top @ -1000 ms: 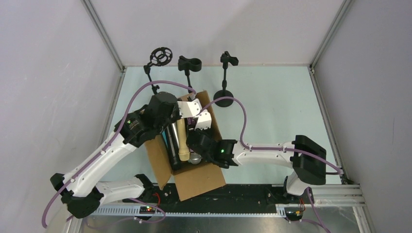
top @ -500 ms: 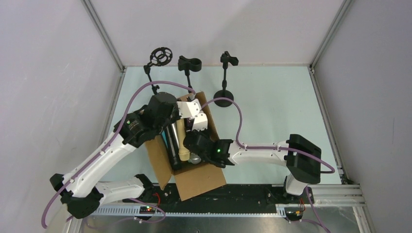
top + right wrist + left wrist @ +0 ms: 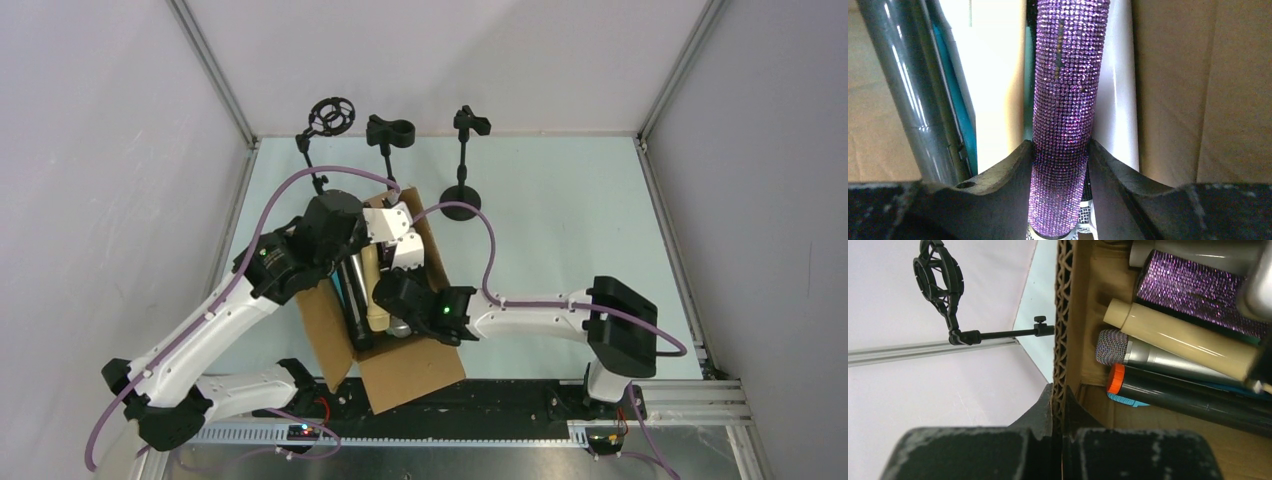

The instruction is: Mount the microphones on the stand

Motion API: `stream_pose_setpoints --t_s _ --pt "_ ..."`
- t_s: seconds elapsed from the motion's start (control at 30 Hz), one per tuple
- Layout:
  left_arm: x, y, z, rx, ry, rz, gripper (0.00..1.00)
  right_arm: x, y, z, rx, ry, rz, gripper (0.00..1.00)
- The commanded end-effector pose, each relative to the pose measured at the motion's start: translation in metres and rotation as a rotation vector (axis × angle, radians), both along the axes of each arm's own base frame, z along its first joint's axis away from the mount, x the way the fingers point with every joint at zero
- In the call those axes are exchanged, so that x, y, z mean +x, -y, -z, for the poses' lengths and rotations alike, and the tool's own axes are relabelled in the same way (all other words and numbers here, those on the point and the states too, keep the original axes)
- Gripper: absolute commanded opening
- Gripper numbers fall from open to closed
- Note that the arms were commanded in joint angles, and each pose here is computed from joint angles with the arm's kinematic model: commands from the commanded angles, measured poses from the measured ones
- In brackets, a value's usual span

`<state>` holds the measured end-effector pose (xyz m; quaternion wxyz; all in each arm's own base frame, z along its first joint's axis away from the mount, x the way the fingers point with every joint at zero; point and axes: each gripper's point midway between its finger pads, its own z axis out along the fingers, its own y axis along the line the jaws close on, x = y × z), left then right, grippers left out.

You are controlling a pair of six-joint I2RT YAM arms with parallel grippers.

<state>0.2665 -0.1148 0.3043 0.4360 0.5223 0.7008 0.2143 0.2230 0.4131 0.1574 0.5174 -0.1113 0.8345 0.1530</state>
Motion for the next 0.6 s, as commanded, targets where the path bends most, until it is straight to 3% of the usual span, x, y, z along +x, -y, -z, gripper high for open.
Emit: stream_pose_setpoints --t_s 0.0,0.3,0.57 --pt "0.000 0.007 -0.034 -0.086 0.098 0.033 0.00 -0.018 0.010 -0.070 0.035 0.121 -0.029 0.00" --pt "0.000 0.001 -0.031 -0.059 0.103 0.017 0.00 -0.072 0.065 -0.167 0.168 0.192 -0.092 0.00" --pt "0.000 0.001 -0.027 -0.048 0.096 0.021 0.00 -0.086 0.146 -0.203 0.292 0.172 -0.004 0.00"
